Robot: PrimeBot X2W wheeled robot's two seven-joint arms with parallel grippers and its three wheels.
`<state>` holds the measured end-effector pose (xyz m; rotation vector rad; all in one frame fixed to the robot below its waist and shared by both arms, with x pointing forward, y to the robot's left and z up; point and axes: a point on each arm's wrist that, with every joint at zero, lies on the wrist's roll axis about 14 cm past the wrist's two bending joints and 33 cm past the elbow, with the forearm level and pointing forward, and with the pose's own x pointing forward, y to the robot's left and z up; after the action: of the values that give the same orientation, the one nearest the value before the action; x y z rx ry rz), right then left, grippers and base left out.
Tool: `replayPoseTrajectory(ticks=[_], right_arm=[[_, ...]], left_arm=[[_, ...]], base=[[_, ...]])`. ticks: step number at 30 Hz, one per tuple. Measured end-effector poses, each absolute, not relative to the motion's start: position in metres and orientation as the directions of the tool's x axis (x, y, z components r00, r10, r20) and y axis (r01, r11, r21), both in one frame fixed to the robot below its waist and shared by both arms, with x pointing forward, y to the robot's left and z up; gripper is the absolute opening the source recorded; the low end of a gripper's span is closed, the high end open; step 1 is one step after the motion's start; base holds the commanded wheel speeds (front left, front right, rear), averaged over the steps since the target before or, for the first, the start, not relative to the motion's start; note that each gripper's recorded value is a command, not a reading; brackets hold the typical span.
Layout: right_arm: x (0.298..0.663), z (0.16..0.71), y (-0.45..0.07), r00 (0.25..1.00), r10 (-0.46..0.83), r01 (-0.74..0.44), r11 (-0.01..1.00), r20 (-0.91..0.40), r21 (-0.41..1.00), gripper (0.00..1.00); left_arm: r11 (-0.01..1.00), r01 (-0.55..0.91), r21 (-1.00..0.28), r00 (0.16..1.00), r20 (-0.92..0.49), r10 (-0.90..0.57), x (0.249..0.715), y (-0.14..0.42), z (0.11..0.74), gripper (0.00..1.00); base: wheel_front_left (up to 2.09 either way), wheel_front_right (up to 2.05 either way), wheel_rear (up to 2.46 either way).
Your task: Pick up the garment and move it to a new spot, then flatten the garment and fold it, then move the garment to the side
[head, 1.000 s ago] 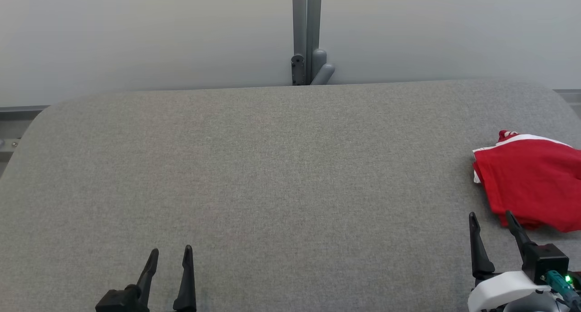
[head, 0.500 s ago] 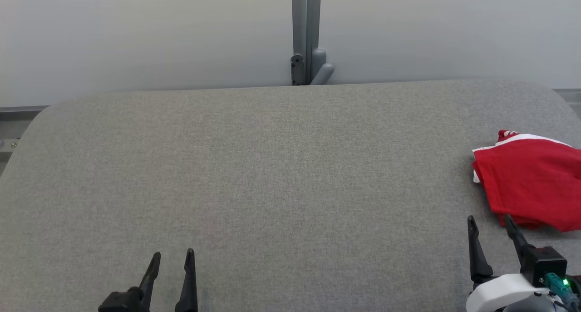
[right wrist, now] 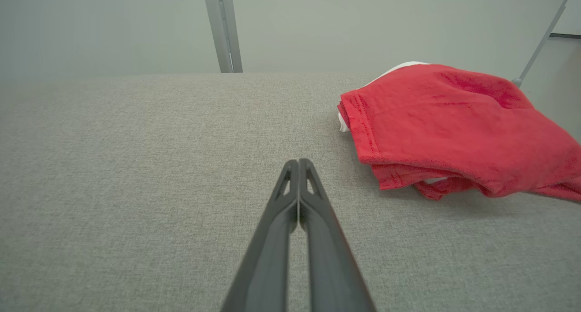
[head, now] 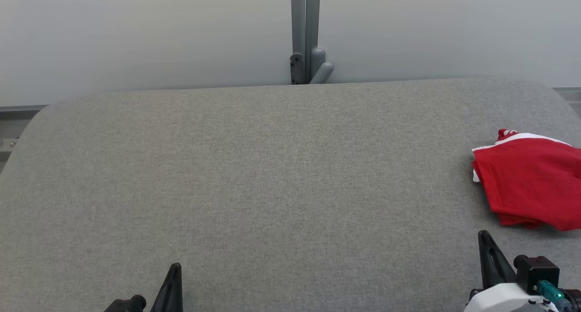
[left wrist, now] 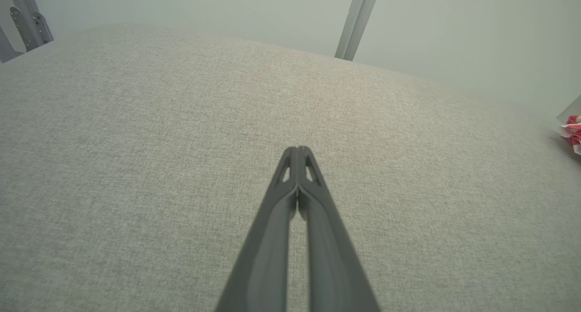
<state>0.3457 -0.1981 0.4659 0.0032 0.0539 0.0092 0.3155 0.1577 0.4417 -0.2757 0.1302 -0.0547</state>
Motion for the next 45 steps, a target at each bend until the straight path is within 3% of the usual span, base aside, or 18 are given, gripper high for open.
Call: replayPoseTrajectory(ticks=[21,45], right_arm=[[0.351,0.464,-0.208,0.994,-0.065,0.097,0.912,-0.093,0.400,0.00],[0.362,0.473,-0.209,0.992,-0.076,0.122,0.710,-0.096,0.693,0.00]], left_arm=[[0.819,-0.092,-0.567,0.987,-0.161,-0.001,0.328,0.175,0.443,0.00],[0.613,-0.135,-0.778,0.988,-0.153,0.023,0.345,0.186,0.455,0.00]], base=[[0.00,0.00,0.00],[0.00,0.00,0.00]])
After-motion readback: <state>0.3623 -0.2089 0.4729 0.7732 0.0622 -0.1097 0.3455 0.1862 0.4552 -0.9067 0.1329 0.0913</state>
